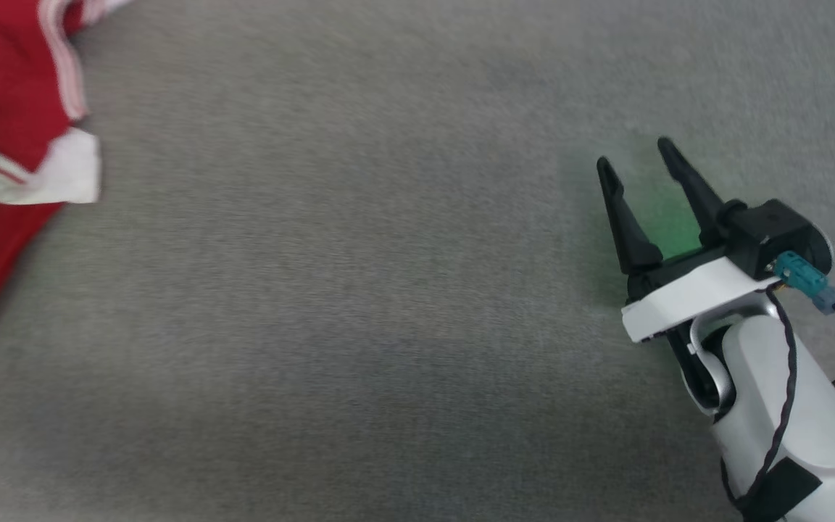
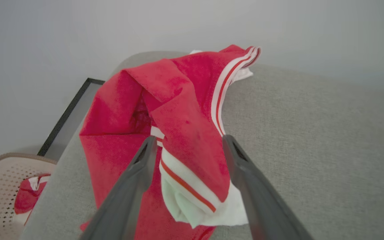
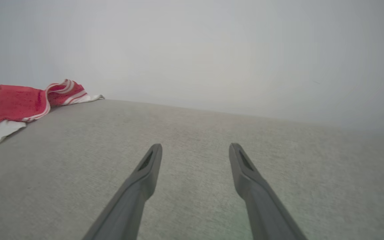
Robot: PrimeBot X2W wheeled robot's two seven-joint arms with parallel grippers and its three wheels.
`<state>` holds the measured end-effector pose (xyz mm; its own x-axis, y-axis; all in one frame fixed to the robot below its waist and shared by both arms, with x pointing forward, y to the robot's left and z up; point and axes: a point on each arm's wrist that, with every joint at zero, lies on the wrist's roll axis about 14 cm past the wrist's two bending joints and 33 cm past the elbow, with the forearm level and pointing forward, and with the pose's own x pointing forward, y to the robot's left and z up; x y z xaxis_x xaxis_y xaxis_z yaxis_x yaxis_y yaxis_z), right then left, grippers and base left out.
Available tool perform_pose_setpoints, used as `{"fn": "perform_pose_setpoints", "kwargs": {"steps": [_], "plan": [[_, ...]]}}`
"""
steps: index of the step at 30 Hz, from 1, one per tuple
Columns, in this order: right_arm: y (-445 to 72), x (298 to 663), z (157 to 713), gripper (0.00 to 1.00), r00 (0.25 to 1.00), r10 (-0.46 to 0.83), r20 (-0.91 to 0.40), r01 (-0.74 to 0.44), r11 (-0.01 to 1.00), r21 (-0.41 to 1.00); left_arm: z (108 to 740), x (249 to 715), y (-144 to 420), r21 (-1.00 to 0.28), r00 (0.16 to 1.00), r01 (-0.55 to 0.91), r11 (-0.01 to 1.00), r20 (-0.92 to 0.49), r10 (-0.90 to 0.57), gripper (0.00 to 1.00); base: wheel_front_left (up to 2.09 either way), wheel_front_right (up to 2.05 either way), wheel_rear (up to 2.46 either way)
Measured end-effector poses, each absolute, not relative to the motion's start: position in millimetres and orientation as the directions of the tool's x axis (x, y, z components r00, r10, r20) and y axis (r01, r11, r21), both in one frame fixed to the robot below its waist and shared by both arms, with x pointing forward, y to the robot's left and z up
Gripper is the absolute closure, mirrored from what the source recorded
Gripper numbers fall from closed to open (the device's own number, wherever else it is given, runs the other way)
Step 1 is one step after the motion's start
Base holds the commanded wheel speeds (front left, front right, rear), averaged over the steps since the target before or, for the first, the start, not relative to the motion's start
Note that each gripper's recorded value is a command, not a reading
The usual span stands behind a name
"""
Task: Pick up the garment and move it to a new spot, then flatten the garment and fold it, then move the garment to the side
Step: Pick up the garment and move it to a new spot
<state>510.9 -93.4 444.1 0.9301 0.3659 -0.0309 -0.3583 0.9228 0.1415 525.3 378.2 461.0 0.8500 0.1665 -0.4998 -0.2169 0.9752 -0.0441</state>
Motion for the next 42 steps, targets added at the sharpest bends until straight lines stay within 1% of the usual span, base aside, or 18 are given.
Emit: {"fn": "perform_pose_setpoints", "kwargs": {"steps": [2, 3, 5, 9, 12, 14, 16, 17, 18, 19, 20, 22, 27, 29, 34, 36, 38, 42], "plan": [[-102, 513, 437, 0.0, 0.936, 0.35, -0.043, -0.341, 0.93, 0.135, 445, 536, 373, -0.086, 0.819, -0.219, 0.972, -0.558, 0.135, 0.0, 0.0, 0.0, 0.0], [-102, 513, 437, 0.0, 0.936, 0.35, -0.043, -0.341, 0.93, 0.135, 445, 536, 373, -0.086, 0.819, -0.219, 0.972, -0.558, 0.135, 0.0, 0.0, 0.0, 0.0], [-105, 513, 430, 0.0, 0.937, 0.346, -0.057, -0.337, 0.933, 0.129, 427, 544, 366, -0.156, 0.783, -0.237, 0.959, -0.615, 0.093, 0.0, 0.0, 0.0, 0.0], [-114, 517, 426, 0.0, 0.942, 0.33, -0.058, -0.322, 0.94, 0.114, 388, 542, 373, -0.09, 0.682, -0.24, 0.966, -0.724, 0.102, 0.0, 0.0, 0.0, 0.0], [-120, 517, 422, 0.0, 0.945, 0.321, -0.063, -0.313, 0.944, 0.104, 362, 544, 364, -0.159, 0.634, -0.287, 0.945, -0.771, 0.063, 0.0, 0.0, 0.0, 0.0], [-125, 515, 420, 0.0, 0.947, 0.314, -0.069, -0.307, 0.947, 0.094, 352, 544, 363, -0.153, 0.595, -0.286, 0.946, -0.802, 0.05, 0.0, 0.0, 0.0, 0.0], [-129, 514, 418, 0.0, 0.948, 0.31, -0.074, -0.304, 0.949, 0.082, 347, 546, 360, -0.164, 0.586, -0.289, 0.943, -0.809, 0.039, 0.0, 0.0, 0.0, 0.0], [-130, 513, 417, 0.0, 0.948, 0.31, -0.075, -0.304, 0.949, 0.076, 345, 547, 360, -0.179, 0.587, -0.302, 0.936, -0.809, 0.035, 0.23, 0.0, 0.0, 0.0], [-131, 512, 417, 0.0, 0.948, 0.31, -0.076, -0.305, 0.95, 0.071, 344, 548, 359, -0.186, 0.587, -0.303, 0.935, -0.809, 0.03, 0.52, 0.0, 0.0, 0.0], [-130, 512, 419, 0.0, 0.948, 0.311, -0.07, -0.307, 0.949, 0.066, 344, 548, 359, -0.179, 0.585, -0.297, 0.938, -0.81, 0.03, 0.72, 0.0, 0.0, 0.0], [-130, 512, 423, 0.0, 0.948, 0.314, -0.06, -0.31, 0.949, 0.062, 345, 548, 359, -0.178, 0.587, -0.293, 0.939, -0.809, 0.029, 1.0, 0.0, 0.0, 0.0], [-128, 513, 431, 0.0, 0.947, 0.318, -0.037, -0.316, 0.947, 0.052, 349, 551, 358, -0.173, 0.606, -0.28, 0.944, -0.794, 0.034, 1.0, 0.0, 0.0, 0.0], [-127, 512, 451, 0.0, 0.948, 0.317, 0.008, -0.317, 0.947, 0.046, 371, 560, 350, -0.135, 0.698, -0.207, 0.969, -0.715, 0.05, 1.0, 0.0, 0.0, 0.0], [-125, 509, 455, 0.0, 0.949, 0.316, 0.016, -0.316, 0.947, 0.054, 385, 565, 342, -0.115, 0.73, -0.154, 0.981, -0.682, 0.035, 1.0, 0.0, 0.0, 0.0], [-126, 504, 477, 0.0, 0.951, 0.303, 0.058, -0.307, 0.949, 0.071, 434, 575, 322, -0.134, 0.799, -0.068, 0.989, -0.601, -0.026, 1.0, 0.0, 0.0, 0.0], [-124, 501, 486, 0.0, 0.952, 0.297, 0.077, -0.303, 0.949, 0.083, 449, 576, 298, -0.146, 0.803, 0.013, 0.989, -0.587, -0.097, 1.0, 0.0, 0.0, 0.0], [-128, 499, 496, 0.0, 0.954, 0.283, 0.099, -0.291, 0.953, 0.088, 459, 573, 269, -0.164, 0.786, 0.104, 0.981, -0.591, -0.182, 1.0, 0.0, 0.0, 0.0], [-139, 489, 506, 0.0, 0.964, 0.24, 0.118, -0.253, 0.962, 0.107, 470, 555, 211, -0.199, 0.699, 0.287, 0.937, -0.626, -0.347, 1.0, 0.0, 0.0, 0.0]]}}
